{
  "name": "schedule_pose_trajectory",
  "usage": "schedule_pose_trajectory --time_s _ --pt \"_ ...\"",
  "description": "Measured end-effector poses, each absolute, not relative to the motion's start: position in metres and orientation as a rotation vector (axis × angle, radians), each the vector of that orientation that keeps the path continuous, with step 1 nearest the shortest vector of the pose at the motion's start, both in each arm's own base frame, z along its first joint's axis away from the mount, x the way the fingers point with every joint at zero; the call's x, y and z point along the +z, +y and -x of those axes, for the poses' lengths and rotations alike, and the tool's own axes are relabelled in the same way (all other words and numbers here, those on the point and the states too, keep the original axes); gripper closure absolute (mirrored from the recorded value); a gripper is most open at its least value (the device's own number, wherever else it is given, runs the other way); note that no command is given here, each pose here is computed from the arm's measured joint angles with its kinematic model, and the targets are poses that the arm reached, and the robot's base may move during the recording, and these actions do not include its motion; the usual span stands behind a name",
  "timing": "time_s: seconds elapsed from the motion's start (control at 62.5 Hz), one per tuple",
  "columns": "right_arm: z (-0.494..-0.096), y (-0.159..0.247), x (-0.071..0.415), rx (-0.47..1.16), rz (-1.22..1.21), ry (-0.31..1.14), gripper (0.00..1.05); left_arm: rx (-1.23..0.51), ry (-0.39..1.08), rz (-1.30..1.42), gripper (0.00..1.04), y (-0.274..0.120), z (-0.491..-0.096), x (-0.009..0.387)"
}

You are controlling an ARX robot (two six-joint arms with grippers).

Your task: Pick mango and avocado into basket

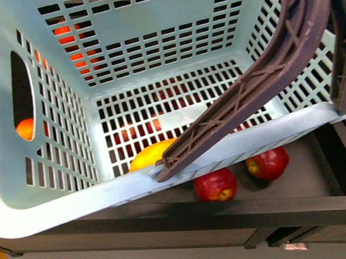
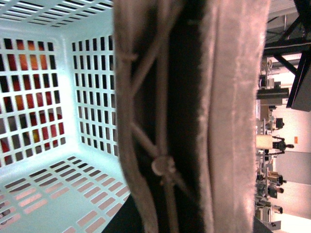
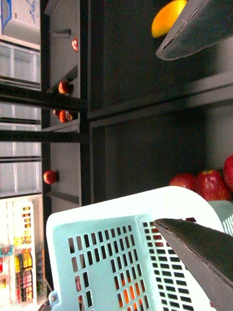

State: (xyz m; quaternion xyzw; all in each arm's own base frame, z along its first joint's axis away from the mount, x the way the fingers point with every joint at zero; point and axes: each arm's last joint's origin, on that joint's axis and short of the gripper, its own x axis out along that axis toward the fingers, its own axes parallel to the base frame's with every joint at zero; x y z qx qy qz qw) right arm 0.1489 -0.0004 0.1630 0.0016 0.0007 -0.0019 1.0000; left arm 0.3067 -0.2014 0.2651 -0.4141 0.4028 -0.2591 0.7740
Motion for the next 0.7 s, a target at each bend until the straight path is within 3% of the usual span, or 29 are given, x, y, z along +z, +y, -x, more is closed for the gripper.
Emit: schedule_pose_trajectory --time_s 0.704 --pt "-0.1489 -0.0003 0.1626 -0.002 -0.003 0.005 0.09 -0.551 0.861 0.894 0.91 -0.1986 -0.3087 0.2656"
